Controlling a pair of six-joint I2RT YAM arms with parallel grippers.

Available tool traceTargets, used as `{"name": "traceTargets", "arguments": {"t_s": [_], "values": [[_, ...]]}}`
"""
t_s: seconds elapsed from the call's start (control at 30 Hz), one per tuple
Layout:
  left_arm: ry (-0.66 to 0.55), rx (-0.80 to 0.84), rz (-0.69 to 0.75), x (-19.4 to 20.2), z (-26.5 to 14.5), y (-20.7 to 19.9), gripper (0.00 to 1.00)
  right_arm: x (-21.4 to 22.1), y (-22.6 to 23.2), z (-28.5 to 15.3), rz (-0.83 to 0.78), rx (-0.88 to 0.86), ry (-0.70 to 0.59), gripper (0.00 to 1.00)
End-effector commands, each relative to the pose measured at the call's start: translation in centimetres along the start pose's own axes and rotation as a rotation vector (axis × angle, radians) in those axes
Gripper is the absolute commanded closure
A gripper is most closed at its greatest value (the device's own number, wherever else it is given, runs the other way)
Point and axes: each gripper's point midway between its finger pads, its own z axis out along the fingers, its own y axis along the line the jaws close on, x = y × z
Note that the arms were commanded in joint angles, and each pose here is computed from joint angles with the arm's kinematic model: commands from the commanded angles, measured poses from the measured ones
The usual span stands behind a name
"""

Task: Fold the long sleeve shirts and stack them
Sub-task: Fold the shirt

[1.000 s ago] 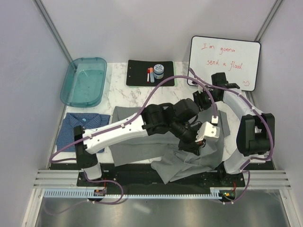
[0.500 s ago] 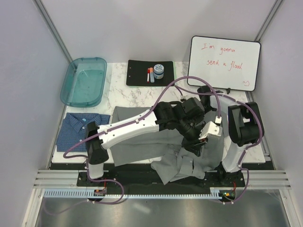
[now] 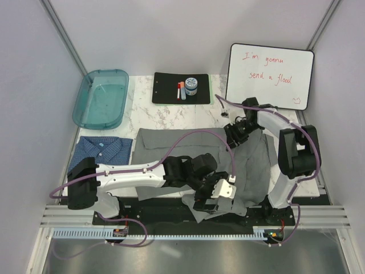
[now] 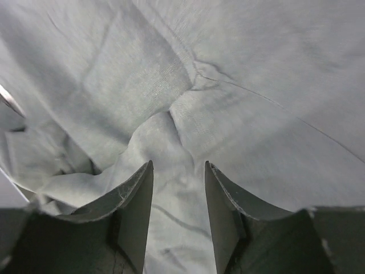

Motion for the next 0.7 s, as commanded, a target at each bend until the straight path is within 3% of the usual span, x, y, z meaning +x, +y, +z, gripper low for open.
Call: {"name": "traceTargets", "arguments": {"t_s": [0.0,0.27,0.47,0.67], "values": [[-0.175,-0.203,0.036,-4.1,-0.4,4.3,0.02,-2.6,0.1,-7.4,0.106,0.064,-0.164,0.52],[-0.287,-0.208,0.012,-3.8,-0.3,6.0,0.05,1.6,-5.8,-10.9,0.336,0.318,-0.21,0.52],[-0.33,-0.325,-0.076,-2.6,-5.3,10.4,0.06,2.0,-10.8,-10.0,0.45,0.391,-0.194,0.55],[-0.325,-0.488,-0.18,2.0,-12.5,13.5,0.06,1.6,-14.6,-9.3,0.504,0.427,-0.208,0.53]]}}
